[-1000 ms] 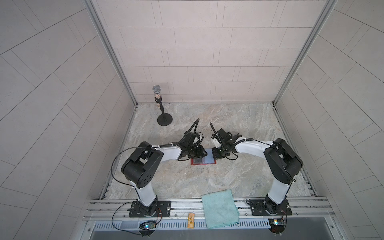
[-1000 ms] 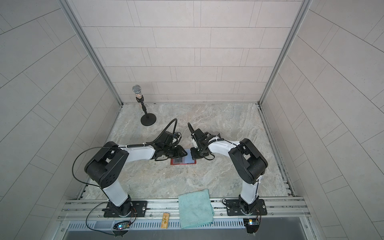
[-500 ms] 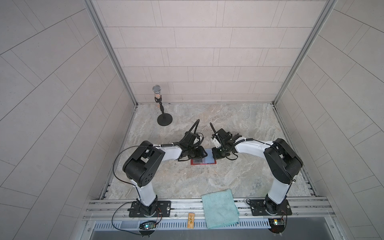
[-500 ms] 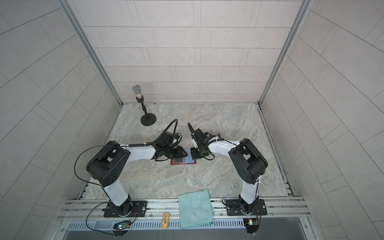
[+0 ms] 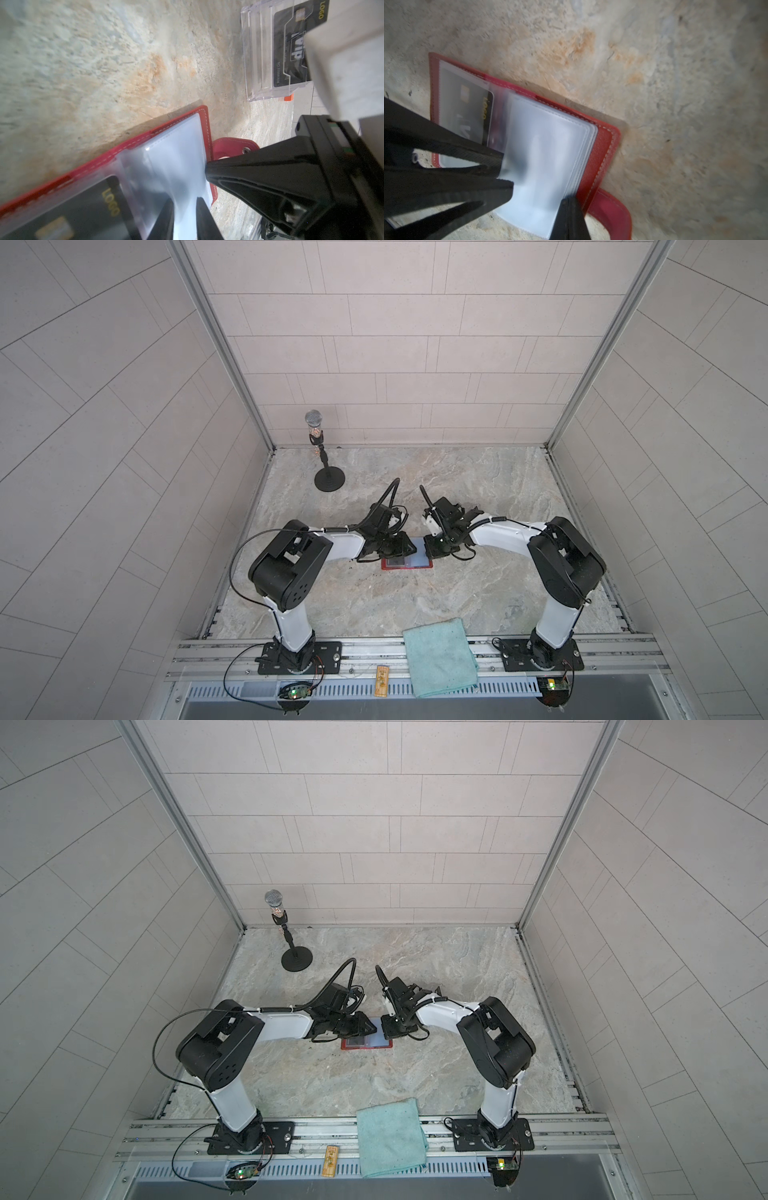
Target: Put the credit cards into the card holder
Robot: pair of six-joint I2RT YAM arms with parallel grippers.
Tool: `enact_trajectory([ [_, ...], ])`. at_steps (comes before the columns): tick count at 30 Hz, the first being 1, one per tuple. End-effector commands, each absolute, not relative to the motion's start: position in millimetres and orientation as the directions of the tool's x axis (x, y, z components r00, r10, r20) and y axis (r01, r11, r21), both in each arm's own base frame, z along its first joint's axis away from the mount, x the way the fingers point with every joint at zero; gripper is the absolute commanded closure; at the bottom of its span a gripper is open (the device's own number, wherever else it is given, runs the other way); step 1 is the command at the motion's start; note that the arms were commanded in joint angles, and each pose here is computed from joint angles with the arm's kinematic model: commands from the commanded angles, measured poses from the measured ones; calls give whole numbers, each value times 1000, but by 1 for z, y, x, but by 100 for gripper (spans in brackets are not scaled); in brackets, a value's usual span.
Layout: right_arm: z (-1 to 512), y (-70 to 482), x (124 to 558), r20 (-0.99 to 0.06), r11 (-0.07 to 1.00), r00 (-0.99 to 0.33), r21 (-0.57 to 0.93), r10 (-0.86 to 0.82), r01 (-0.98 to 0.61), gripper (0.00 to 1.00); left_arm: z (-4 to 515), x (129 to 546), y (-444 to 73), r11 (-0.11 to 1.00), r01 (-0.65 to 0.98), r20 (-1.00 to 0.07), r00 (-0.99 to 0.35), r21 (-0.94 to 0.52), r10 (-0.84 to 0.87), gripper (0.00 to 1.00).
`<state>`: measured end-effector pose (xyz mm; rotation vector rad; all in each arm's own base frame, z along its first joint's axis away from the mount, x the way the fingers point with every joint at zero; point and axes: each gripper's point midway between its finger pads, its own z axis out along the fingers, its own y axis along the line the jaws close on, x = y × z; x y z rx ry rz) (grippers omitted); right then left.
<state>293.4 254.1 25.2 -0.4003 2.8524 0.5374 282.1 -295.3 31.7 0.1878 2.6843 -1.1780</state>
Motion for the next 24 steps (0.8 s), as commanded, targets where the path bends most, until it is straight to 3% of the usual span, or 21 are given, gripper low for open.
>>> enact_trajectory([
  [1,4,240,285,-195,922,-951,262,-239,-285,100,30,279,-300,659,199,-227,-973,-725,43,76],
  [10,2,236,284,-191,928,-951,239,-244,-286,100,30,281,-288,713,209,-259,-965,-669,39,95],
  [24,7,233,287,-202,932,-949,222,-244,-287,100,28,283,-272,775,208,-290,-957,-596,34,97],
])
